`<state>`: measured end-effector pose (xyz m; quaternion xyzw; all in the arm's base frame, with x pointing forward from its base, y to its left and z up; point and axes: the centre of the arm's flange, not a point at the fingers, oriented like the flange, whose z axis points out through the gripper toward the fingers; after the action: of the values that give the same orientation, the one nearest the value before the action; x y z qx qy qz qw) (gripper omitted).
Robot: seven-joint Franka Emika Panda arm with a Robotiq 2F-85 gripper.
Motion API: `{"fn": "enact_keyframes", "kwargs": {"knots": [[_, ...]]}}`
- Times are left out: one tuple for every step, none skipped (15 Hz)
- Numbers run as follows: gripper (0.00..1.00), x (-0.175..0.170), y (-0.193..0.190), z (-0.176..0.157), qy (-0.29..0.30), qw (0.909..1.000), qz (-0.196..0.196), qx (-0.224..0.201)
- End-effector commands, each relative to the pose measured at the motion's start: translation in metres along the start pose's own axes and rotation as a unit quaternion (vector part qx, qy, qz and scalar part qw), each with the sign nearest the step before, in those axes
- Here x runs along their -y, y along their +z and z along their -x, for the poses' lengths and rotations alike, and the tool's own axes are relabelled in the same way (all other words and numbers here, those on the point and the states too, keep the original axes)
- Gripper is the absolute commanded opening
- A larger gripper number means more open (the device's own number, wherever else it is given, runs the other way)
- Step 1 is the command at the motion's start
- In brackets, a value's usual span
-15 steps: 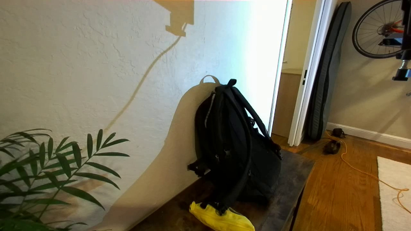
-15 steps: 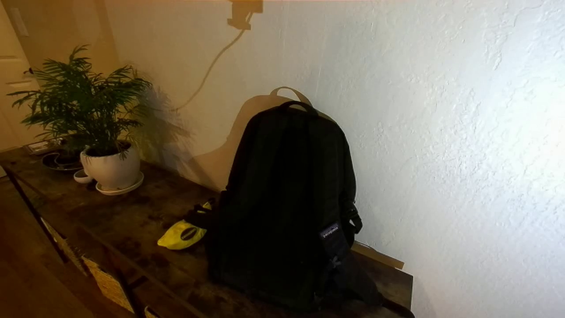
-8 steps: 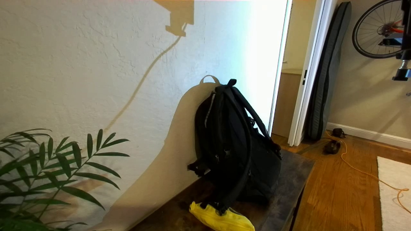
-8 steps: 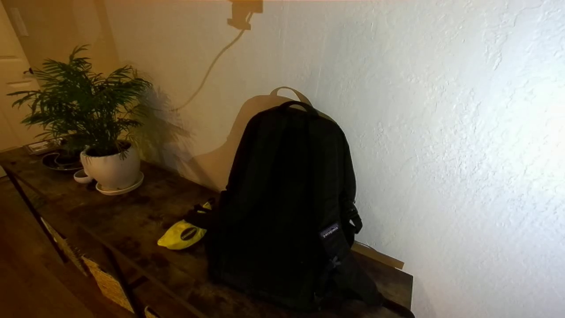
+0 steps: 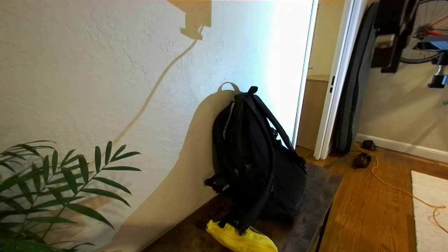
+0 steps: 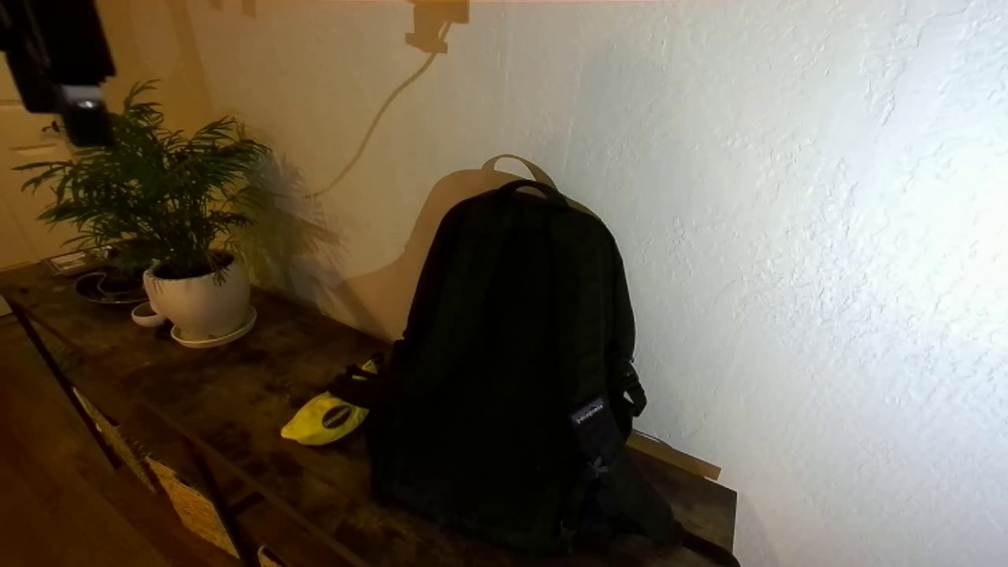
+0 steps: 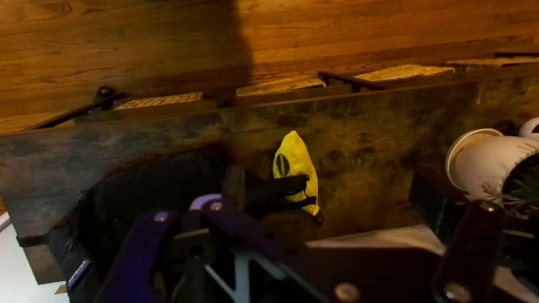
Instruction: Pick up the object and put it in the bag
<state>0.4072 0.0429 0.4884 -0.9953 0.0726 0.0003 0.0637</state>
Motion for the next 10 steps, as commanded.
{"fn": "enact_keyframes", "kwargs": {"knots": [[1.00, -0.006, 0.043, -0.034, 0.012, 0.9983, 0.037, -0.044], [1.00, -0.005, 0.057, -0.044, 0.013, 0.9977, 0.043, -0.051], [1.00, -0.004, 0.068, -0.051, 0.013, 0.9972, 0.048, -0.056], [1.00, -0.001, 0.081, -0.058, 0.014, 0.9964, 0.055, -0.062], [1.00, 0.000, 0.090, -0.063, 0.015, 0.9958, 0.062, -0.066], [1.00, 0.003, 0.099, -0.066, 0.017, 0.9955, 0.065, -0.066], [1.00, 0.005, 0.108, -0.068, 0.018, 0.9952, 0.070, -0.067], [1.00, 0.008, 0.113, -0.068, 0.019, 0.9949, 0.073, -0.067], [1.00, 0.010, 0.118, -0.069, 0.020, 0.9949, 0.075, -0.065], [1.00, 0.004, 0.113, -0.067, 0.010, 0.9963, 0.066, -0.054]]}}
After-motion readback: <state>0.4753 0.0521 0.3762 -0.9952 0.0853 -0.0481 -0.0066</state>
